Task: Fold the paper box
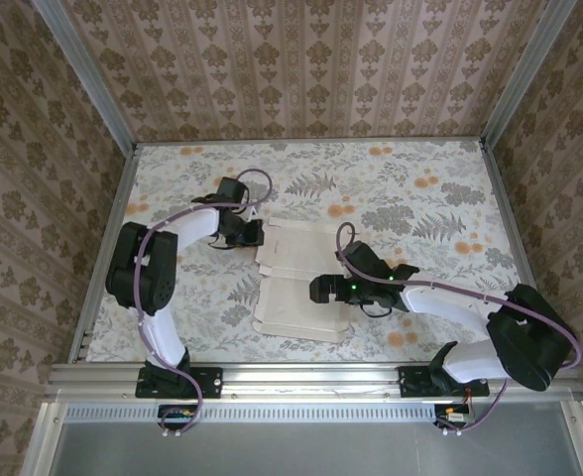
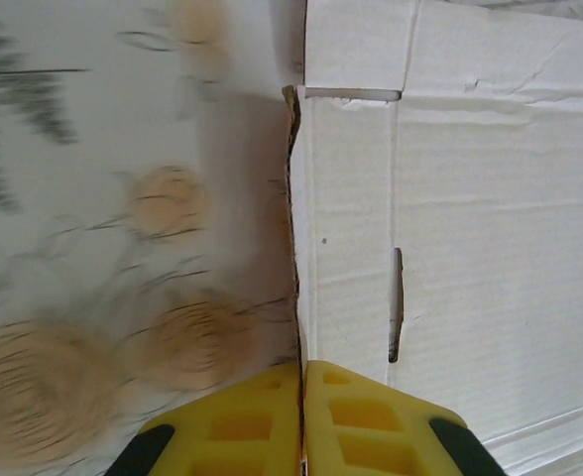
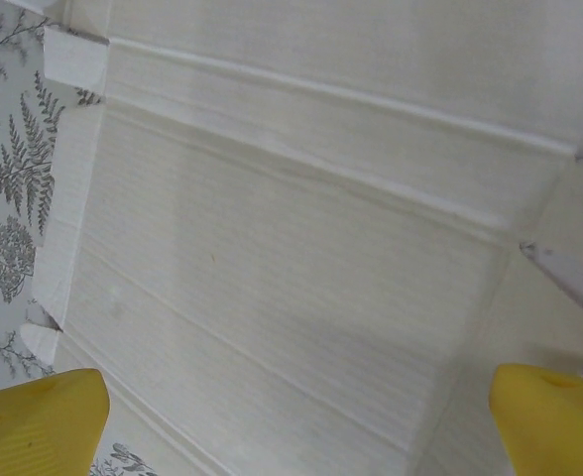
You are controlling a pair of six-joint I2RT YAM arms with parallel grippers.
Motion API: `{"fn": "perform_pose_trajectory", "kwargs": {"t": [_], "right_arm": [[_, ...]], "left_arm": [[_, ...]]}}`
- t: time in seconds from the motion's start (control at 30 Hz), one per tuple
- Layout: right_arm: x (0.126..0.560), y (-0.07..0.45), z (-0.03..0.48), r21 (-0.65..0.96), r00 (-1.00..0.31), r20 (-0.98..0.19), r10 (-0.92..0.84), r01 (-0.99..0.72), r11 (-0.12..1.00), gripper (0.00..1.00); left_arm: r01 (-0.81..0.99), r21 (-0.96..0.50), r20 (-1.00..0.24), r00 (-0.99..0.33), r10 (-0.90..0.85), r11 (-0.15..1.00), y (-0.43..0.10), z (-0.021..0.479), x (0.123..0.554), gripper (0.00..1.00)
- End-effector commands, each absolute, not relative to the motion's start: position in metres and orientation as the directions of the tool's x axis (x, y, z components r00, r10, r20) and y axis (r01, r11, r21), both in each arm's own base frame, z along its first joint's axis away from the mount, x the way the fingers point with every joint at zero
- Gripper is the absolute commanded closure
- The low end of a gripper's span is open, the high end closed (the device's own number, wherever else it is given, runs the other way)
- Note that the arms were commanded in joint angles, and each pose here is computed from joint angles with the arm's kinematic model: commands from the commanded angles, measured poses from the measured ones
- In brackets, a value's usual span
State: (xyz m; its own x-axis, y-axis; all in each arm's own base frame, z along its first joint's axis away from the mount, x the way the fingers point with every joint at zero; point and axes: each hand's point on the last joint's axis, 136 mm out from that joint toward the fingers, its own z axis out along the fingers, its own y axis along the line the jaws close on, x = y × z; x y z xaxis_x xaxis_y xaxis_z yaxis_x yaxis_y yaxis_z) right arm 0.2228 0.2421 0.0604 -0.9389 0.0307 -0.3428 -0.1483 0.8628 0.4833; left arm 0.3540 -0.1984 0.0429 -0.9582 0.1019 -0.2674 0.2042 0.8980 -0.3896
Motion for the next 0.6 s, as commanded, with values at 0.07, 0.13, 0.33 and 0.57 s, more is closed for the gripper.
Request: {"fn": "perform_pose_trajectory", "kwargs": {"t": [0.07, 0.13, 0.33, 0.57], "right_arm": [[0.227, 0.263, 0.068, 0.51, -0.929, -0.37, 0.007, -0.196, 0.838, 0.0], [0.227, 0.268, 0.066, 0.51, -0.93, -0.367, -0.004, -0.205, 0.835, 0.0], [0.225, 0.28, 0.071, 0.52, -0.922, -0.386, -0.036, -0.249, 0.817, 0.0], [0.22, 0.287, 0.063, 0.527, -0.93, -0.362, -0.063, -0.259, 0.81, 0.0]], "left_arm": [[0.119, -0.367, -0.289, -0.957, 0.008, 0.922, -0.169, 0.05, 0.357, 0.9], [0.106, -0.377, -0.288, -0.958, -0.008, 0.92, -0.165, 0.052, 0.354, 0.79], [0.104, -0.399, -0.302, -0.953, -0.024, 0.911, -0.163, 0.065, 0.341, 0.62], [0.126, -0.422, -0.262, -0.965, 0.012, 0.898, -0.17, 0.074, 0.304, 0.52]]}}
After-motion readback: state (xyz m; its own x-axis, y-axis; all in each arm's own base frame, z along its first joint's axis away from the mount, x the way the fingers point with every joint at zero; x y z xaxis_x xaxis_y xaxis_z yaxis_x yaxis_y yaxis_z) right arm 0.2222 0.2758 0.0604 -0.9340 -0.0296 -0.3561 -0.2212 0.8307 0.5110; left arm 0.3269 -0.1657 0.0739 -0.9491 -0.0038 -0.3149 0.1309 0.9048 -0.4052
